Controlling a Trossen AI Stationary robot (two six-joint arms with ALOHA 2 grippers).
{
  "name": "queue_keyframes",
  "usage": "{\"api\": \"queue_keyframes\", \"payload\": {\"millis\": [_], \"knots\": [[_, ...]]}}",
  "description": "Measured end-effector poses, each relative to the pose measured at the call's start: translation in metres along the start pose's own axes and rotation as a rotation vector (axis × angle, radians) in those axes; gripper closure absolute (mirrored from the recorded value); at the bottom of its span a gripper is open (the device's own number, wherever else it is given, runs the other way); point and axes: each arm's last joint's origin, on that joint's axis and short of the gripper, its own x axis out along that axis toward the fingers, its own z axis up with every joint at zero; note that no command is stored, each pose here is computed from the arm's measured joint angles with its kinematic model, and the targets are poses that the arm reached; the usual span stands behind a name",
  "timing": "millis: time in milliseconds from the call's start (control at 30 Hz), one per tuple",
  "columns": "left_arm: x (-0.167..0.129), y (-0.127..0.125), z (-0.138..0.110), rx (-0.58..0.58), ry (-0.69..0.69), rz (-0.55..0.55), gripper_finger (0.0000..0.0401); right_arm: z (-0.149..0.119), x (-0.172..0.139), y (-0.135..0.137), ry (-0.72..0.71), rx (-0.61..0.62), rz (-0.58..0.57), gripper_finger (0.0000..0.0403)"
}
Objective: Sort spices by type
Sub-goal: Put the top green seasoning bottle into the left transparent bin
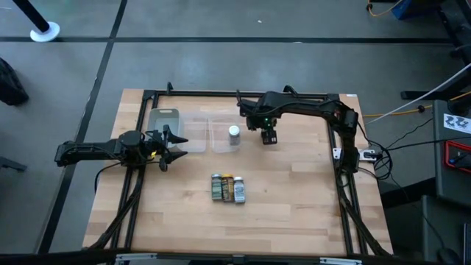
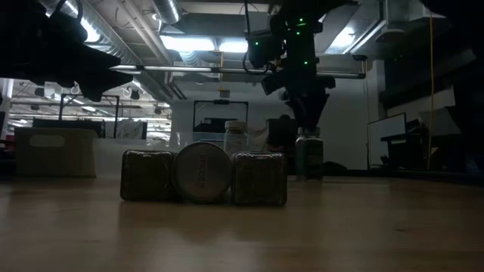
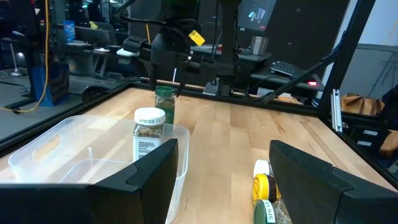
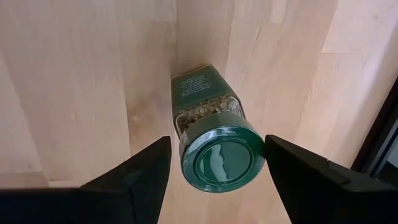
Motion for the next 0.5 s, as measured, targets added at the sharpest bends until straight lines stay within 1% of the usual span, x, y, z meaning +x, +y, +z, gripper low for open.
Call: {"api": "queue_keyframes", "payload": {"millis": [300,367,500], "knots": [[0.000,0.000,0.000,0.000,0.000,0.000,0.0164,0.007,0.019,0.000,0.050,-0.007,0.027,0.0147],[0.000,0.000,0.000,0.000,0.000,0.000,0.0164,0.006,0.019,0.000,0.053,-0.007,0.028,0.0158],[0.000,0.000,0.000,0.000,0.000,0.000,0.0164,0.005,0.018,0.001,0.061,-0.009,0.034,0.0194]]}}
